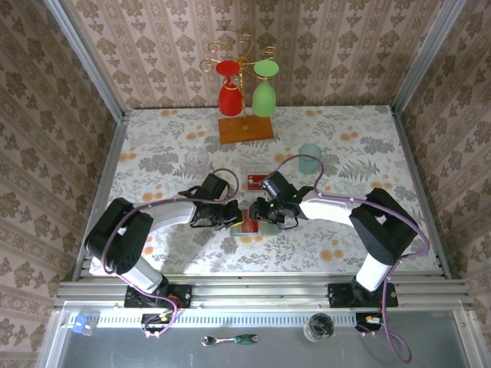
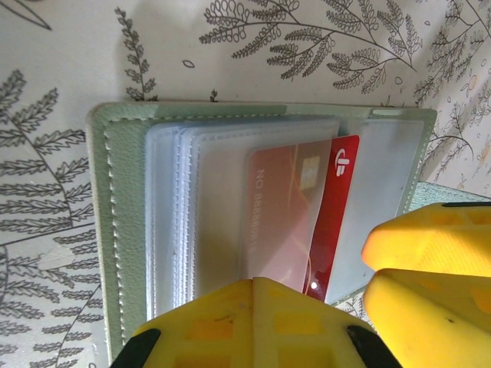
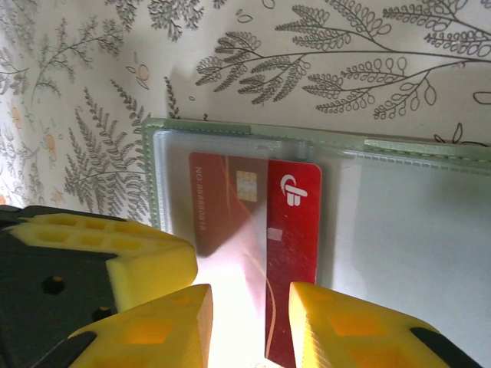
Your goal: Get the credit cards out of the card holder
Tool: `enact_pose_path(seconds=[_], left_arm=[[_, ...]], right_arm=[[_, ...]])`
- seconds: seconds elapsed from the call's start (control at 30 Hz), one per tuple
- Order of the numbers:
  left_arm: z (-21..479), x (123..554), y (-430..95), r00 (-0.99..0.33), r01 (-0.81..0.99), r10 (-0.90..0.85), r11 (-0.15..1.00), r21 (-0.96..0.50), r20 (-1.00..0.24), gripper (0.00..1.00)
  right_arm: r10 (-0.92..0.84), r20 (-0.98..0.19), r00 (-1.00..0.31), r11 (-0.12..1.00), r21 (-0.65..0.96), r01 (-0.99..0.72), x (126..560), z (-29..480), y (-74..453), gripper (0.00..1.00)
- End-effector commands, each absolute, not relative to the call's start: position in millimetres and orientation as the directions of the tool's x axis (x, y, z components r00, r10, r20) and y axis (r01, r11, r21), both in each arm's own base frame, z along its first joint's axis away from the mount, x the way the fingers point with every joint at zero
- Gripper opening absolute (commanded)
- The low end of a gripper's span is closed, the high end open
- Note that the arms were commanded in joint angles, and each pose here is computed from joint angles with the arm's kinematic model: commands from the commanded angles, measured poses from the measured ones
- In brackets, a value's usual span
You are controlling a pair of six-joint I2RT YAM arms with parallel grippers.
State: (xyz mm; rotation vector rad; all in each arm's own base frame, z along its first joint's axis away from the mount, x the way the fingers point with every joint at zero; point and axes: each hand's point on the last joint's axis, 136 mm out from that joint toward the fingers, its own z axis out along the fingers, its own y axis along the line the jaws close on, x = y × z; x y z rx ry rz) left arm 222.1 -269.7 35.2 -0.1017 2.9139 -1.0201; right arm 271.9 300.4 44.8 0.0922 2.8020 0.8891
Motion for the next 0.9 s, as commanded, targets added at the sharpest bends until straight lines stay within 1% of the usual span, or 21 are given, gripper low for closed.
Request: enact_pose_path(seconds=[0.0,0.13,0.27,0.53,0.7,0.87], left_arm=[[28.0,220.4,-266.1,-0.998,-0.039,-0.066,0.802,-0.596,-0.024,0.00],[36.0,223.3,-267.8,-0.996,-0.033,-0.077,0.787,-0.616,-0.046,0.00],[45.2,227.2,-270.1,-0.994,-0.024,-0.085,0.773,-0.633,-0.066,0.03],[40.1,222.8,-260.6,-0.996,-0.026,-0.072,0.812,-0.584,-0.055,0.05],[33.6,220.5,-258.6,-0.997,-0.029,-0.064,0.822,-0.569,-0.042,0.02],[25.6,218.2,-259.8,-0.998,-0.041,-0.066,0.815,-0.578,-0.021,0.01]], right_arm=[[0.120,-0.137,-0.983,0.837,0.546,0.026,266.2,28.4,292.1,0.32],[0.123,-0.130,-0.984,0.837,0.546,0.032,267.2,23.9,291.4,0.32],[0.123,-0.116,-0.986,0.837,0.546,0.040,267.5,18.3,291.1,0.32],[0.126,-0.101,-0.987,0.828,0.559,0.048,266.9,12.5,292.5,0.32],[0.137,-0.104,-0.985,0.810,0.584,0.051,267.7,15.2,294.7,0.31],[0.142,-0.106,-0.984,0.786,0.617,0.047,269.9,23.6,300.1,0.29]])
